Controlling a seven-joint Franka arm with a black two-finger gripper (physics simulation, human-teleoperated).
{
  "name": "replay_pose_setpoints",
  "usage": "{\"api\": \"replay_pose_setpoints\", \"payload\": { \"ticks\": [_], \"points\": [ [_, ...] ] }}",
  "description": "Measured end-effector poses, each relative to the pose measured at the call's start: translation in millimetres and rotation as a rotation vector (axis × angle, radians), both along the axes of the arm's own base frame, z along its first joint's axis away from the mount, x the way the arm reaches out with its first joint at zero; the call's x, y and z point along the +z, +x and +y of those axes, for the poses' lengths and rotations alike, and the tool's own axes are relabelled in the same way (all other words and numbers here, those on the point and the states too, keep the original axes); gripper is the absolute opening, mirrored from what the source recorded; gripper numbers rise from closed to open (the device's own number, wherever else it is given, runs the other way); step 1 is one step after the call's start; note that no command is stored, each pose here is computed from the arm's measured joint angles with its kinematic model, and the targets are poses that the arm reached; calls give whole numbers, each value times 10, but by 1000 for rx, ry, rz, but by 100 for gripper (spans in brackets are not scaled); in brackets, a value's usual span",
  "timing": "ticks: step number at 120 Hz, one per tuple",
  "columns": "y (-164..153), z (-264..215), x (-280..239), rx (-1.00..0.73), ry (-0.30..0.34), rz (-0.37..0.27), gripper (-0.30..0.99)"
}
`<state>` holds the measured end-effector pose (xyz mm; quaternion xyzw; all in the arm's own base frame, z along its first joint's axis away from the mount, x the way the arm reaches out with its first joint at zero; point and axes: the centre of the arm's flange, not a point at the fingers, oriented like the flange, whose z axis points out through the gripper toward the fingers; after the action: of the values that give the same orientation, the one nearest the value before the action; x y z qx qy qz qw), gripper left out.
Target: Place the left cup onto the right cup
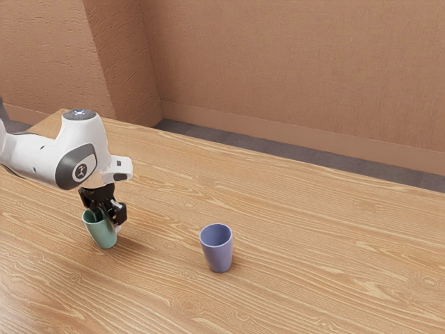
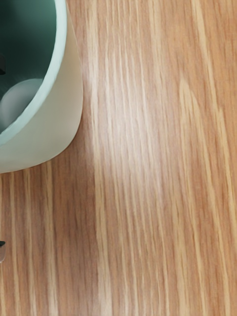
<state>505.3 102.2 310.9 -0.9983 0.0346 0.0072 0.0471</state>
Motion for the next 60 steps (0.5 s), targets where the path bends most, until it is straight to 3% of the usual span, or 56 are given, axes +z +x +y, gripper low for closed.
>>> {"api": "replay_pose_setpoints", "payload": {
  "ticks": [60],
  "points": [
    [4,0,-13,-1,0,-1,11]
  ]
}}
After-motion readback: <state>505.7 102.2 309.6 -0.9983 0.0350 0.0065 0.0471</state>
